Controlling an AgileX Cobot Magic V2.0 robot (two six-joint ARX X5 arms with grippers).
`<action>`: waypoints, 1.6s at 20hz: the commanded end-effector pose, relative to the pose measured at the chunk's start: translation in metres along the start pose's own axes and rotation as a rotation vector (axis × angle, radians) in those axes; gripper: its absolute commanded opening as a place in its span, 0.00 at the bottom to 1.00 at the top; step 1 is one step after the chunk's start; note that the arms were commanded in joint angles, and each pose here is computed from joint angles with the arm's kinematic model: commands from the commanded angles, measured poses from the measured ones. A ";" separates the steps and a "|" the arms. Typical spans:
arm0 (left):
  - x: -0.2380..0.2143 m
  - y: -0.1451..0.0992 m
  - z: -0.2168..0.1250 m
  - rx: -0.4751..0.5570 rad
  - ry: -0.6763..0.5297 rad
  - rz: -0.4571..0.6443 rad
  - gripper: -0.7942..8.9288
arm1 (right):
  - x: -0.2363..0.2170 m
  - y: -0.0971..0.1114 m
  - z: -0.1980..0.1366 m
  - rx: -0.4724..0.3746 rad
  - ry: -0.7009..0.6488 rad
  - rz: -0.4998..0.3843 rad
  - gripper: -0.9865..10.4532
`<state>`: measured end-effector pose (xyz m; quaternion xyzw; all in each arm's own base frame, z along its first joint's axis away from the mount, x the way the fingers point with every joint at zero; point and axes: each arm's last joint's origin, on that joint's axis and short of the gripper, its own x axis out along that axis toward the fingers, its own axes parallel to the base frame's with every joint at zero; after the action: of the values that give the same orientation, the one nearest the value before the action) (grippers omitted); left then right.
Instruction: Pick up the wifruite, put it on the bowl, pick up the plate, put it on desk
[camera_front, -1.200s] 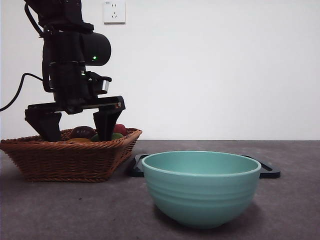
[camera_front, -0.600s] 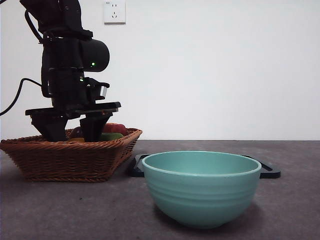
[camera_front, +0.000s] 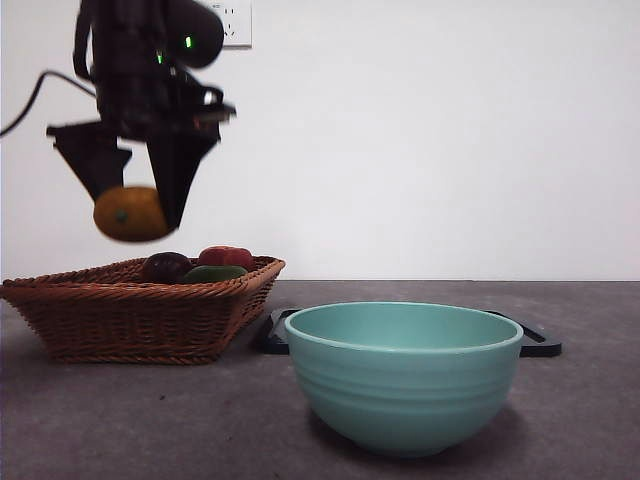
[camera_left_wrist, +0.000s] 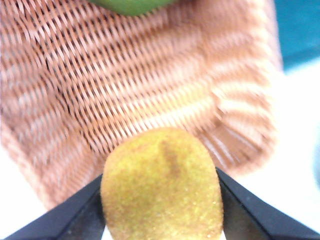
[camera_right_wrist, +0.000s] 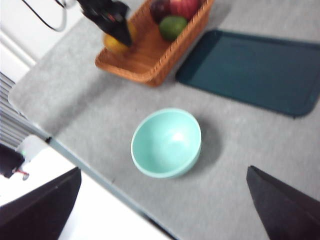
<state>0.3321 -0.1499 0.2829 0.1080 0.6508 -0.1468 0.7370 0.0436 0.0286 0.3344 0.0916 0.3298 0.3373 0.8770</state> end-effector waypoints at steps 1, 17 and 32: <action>-0.033 -0.010 -0.011 0.046 -0.074 -0.007 0.36 | -0.007 0.004 0.003 -0.004 -0.009 0.008 0.61; -0.095 -0.136 -0.087 0.240 -0.211 -0.167 0.36 | -0.060 0.029 0.016 -0.061 -0.143 -0.056 0.61; 0.015 -0.221 -0.064 0.351 -0.006 -0.106 0.36 | -0.060 0.029 0.017 -0.062 -0.143 -0.055 0.61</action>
<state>0.1957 -0.3264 0.2679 0.1977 0.6217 -0.2894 0.7005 0.0070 0.0134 0.3847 0.0816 0.2703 0.3119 0.9072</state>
